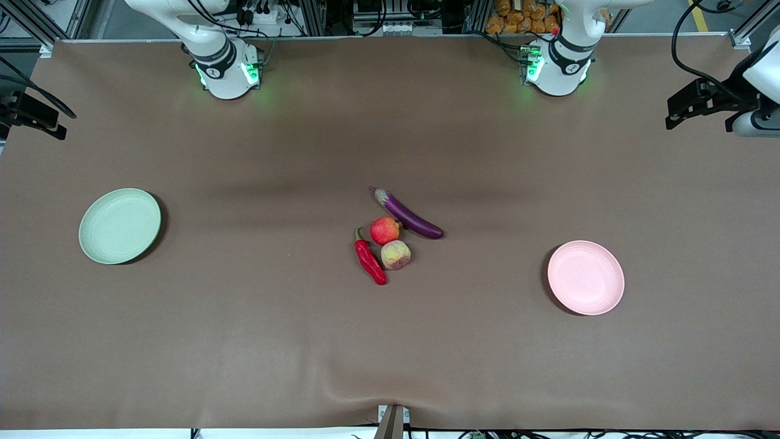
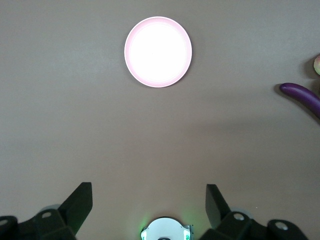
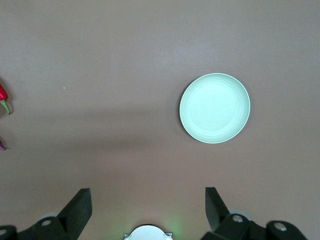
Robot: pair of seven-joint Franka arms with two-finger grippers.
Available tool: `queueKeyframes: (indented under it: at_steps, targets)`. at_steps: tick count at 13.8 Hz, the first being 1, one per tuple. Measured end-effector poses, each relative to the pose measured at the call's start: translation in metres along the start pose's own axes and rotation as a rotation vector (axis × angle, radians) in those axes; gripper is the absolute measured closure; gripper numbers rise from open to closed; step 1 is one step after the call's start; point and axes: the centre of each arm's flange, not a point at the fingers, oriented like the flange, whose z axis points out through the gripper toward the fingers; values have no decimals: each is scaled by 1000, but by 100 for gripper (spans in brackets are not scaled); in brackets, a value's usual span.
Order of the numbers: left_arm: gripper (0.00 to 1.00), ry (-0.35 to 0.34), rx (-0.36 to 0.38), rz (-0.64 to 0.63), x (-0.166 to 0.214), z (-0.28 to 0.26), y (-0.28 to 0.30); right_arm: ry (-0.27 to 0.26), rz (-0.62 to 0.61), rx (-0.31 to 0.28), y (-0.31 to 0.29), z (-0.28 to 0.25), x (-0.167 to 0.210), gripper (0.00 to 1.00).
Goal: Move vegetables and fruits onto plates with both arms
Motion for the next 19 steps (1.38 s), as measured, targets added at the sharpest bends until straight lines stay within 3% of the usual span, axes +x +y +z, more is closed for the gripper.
queueKeyframes:
  at_steps: [10,12,19]
  targets:
    - [0,0,-1,-2,15,3,25,0,0,0,0,0,0,0]
    - [0,-13,-27,-81,28,10,46,0,0,0,0,0,0,0]
    - [0,-113,-237,-468,80,60,80,-1,1,0,0,0,0,0]
